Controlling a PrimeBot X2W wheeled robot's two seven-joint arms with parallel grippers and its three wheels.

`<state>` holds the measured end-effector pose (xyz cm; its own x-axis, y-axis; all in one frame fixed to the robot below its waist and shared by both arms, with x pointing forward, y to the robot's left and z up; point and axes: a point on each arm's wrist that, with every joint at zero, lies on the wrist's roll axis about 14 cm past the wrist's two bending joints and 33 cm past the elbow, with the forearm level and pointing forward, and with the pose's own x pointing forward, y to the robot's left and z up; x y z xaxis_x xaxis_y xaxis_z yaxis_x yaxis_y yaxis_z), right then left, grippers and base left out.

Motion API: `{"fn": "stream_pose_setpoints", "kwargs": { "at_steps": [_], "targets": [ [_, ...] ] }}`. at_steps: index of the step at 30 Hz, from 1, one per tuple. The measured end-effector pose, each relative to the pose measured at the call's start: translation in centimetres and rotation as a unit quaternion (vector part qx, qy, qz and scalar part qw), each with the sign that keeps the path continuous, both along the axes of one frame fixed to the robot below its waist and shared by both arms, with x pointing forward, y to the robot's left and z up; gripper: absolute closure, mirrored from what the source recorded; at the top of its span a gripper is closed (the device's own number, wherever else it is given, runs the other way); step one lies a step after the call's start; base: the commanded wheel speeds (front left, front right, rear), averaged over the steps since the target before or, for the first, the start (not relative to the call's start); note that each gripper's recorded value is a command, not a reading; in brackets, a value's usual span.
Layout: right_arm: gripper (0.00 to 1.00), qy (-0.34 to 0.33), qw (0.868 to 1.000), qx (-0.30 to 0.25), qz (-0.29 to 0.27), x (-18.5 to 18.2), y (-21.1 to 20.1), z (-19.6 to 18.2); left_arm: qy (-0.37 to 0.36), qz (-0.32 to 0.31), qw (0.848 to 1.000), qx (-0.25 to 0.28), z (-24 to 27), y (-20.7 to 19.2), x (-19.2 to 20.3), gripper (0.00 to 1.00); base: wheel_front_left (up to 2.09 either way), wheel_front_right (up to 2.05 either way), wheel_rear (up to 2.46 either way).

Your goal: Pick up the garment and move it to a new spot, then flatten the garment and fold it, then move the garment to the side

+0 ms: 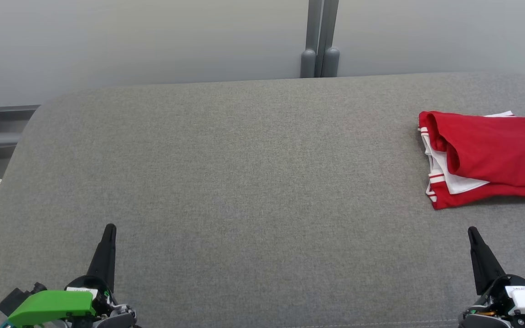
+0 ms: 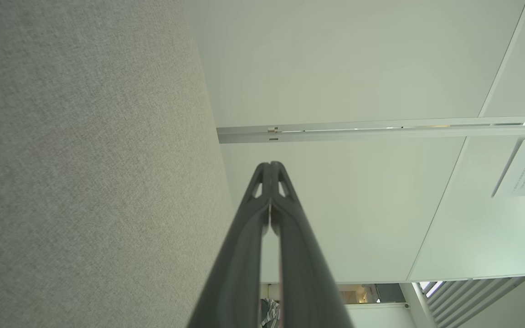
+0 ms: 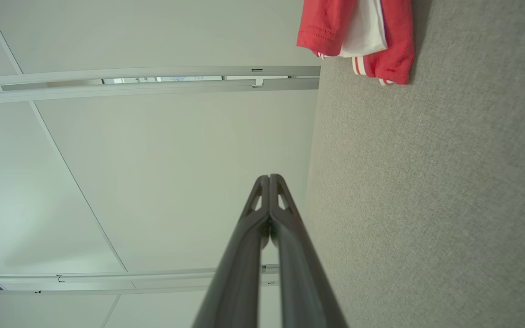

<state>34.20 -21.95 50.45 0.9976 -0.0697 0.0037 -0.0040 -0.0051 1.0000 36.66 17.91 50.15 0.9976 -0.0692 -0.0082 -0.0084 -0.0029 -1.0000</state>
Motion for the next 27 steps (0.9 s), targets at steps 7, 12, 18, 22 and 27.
{"fn": "stream_pose_setpoints", "kwargs": {
  "at_steps": [7, 12, 18, 22, 27],
  "targets": [
    [1.00, 0.000, 1.000, 0.000, 0.000, 0.00, 0.00, 0.00, 0.000, 0.000, 1.000, 0.000, 0.00, 0.00, 0.00, 1.00, 0.00, 0.00, 0.00],
    [1.00, 0.000, 1.000, 0.000, 0.000, 0.00, 0.00, 0.00, 0.000, 0.000, 1.000, 0.000, 0.00, 0.00, 0.00, 1.00, 0.00, 0.00, 0.00],
    [1.00, 0.000, 1.000, 0.000, 0.000, 0.00, 0.00, 0.00, 0.000, 0.000, 1.000, 0.000, 0.00, 0.00, 0.00, 1.00, 0.00, 0.00, 0.00],
    [1.00, 0.000, 1.000, 0.000, 0.000, 0.00, 0.00, 0.01, 0.000, 0.000, 1.000, 0.000, 0.00, 0.00, 0.00, 1.00, 0.00, 0.00, 0.00],
    [1.00, 0.000, 1.000, 0.000, 0.000, 0.00, 0.00, 0.00, 0.000, 0.000, 1.000, 0.000, 0.00, 0.00, 0.00, 1.00, 0.00, 0.00, 0.00]
  ]
}}
